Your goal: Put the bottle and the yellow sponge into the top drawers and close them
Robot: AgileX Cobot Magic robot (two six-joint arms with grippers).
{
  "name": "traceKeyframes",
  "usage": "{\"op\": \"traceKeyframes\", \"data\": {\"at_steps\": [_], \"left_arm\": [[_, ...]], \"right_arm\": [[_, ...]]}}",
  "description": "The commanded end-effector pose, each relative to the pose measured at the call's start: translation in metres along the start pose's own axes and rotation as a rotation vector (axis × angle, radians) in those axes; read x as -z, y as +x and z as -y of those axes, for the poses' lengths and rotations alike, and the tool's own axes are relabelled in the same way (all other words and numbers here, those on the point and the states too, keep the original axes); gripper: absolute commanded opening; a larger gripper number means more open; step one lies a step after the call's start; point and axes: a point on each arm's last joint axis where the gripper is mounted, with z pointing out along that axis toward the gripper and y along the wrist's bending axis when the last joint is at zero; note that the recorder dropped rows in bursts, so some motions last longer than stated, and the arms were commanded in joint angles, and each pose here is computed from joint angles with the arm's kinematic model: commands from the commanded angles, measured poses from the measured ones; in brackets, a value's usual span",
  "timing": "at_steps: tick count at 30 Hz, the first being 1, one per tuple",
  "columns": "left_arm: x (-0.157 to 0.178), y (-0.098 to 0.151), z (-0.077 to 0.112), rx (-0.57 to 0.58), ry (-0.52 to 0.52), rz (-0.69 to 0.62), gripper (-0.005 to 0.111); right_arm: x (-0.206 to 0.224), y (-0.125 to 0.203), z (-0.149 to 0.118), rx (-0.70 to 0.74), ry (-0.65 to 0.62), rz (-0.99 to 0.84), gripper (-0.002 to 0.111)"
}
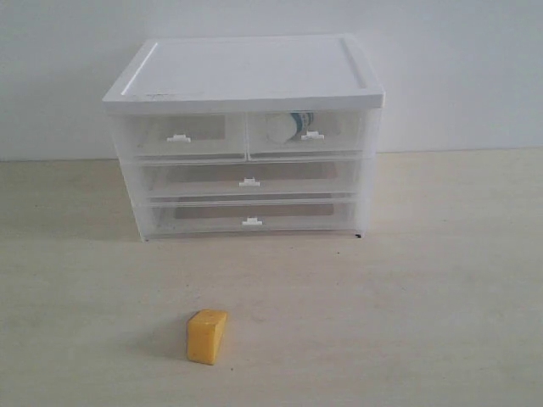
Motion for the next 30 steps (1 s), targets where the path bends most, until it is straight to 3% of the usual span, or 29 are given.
{"op": "traceKeyframes", "data": {"at_steps": [1, 30], "left_arm": [[-0.0001, 0.0007, 0.0, -0.002, -0.001, 0.004, 0.004], [0.0, -0.0018, -0.0004, -0.036, -0.006, 0.031, 0.004]], "right_arm": [[-0.0026, 0.0141, 0.0, -0.013, 0.002, -0.036, 0.001], [-0.0022, 0.0197, -0.0001, -0.054, 0.004, -0.098, 0.001]]}}
